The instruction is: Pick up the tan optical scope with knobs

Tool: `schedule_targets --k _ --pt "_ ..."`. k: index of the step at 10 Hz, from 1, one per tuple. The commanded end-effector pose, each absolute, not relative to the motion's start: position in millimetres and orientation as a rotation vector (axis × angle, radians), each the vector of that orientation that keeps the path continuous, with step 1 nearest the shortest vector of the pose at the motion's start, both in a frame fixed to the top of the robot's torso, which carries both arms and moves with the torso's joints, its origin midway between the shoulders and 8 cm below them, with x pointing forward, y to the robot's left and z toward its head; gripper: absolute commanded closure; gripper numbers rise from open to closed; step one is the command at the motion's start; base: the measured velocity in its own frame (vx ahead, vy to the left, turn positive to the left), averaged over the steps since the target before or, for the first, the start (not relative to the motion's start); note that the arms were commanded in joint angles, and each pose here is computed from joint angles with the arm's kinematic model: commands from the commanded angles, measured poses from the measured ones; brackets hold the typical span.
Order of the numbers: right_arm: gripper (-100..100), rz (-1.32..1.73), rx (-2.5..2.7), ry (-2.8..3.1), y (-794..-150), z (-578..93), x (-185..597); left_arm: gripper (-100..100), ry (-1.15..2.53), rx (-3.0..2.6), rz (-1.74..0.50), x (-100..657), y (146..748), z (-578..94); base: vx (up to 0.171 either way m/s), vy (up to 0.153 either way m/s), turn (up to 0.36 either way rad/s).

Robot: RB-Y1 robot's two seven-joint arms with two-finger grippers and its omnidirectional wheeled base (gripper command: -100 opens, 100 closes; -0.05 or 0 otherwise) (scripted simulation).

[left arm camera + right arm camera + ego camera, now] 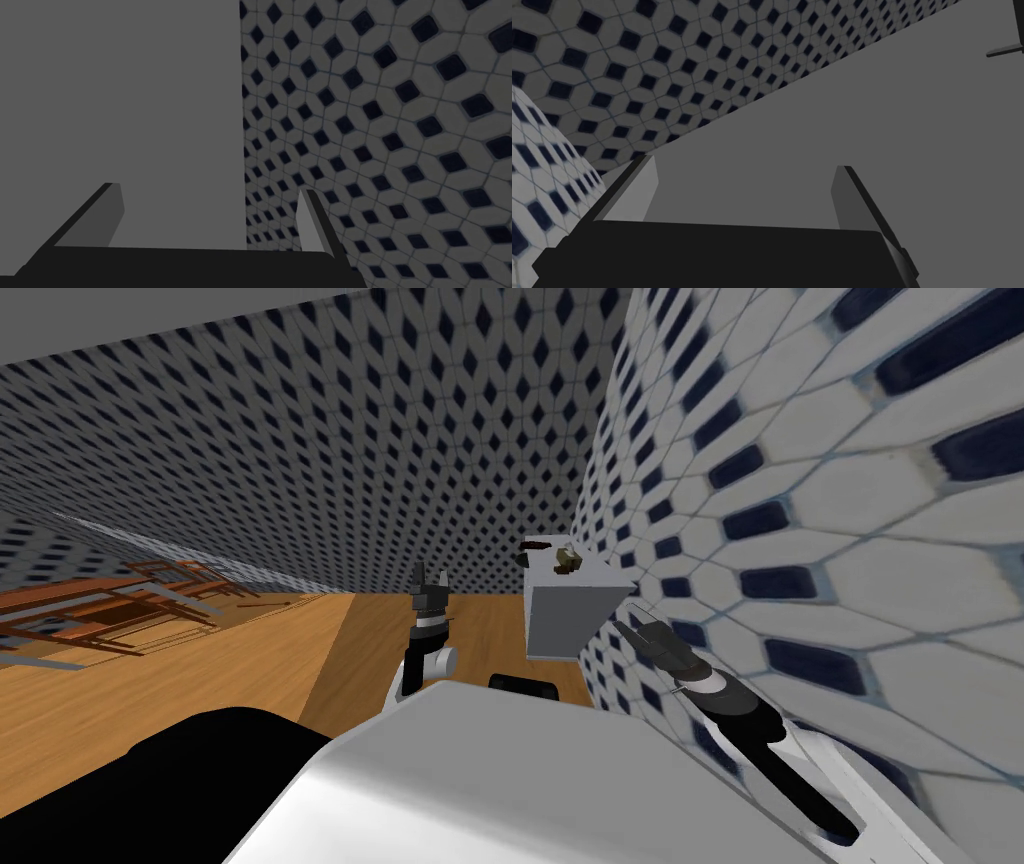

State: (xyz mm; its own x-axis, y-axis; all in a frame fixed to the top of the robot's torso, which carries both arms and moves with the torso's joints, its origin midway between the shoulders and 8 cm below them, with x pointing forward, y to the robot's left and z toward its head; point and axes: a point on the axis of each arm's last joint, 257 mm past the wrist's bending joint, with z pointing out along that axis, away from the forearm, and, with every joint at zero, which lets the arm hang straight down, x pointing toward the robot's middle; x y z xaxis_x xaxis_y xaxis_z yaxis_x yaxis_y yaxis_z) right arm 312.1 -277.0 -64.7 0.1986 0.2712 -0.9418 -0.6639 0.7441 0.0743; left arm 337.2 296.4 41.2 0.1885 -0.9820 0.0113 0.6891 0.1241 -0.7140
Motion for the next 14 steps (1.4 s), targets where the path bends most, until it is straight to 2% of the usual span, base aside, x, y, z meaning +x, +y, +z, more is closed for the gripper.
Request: schedule_targets --k 1,9,14 --pt "-100 0.639 -0.438 1.242 -282.9 -71.9 310.9 0 0.539 -0.670 -1.307 337.2 296.4 41.2 0.005 0.058 0.084" --pt "-100 0.375 -0.736 1.500 -349.2 -117.7 299.8 0 0.539 -0.670 -1.307 337.2 296.4 41.2 0.013 0.068 0.138" --pt "-100 0.179 -0.928 1.678 -413.6 -130.6 286.9 0 0.539 -0.670 -1.307 337.2 296.5 41.2 0.027 0.060 0.148"
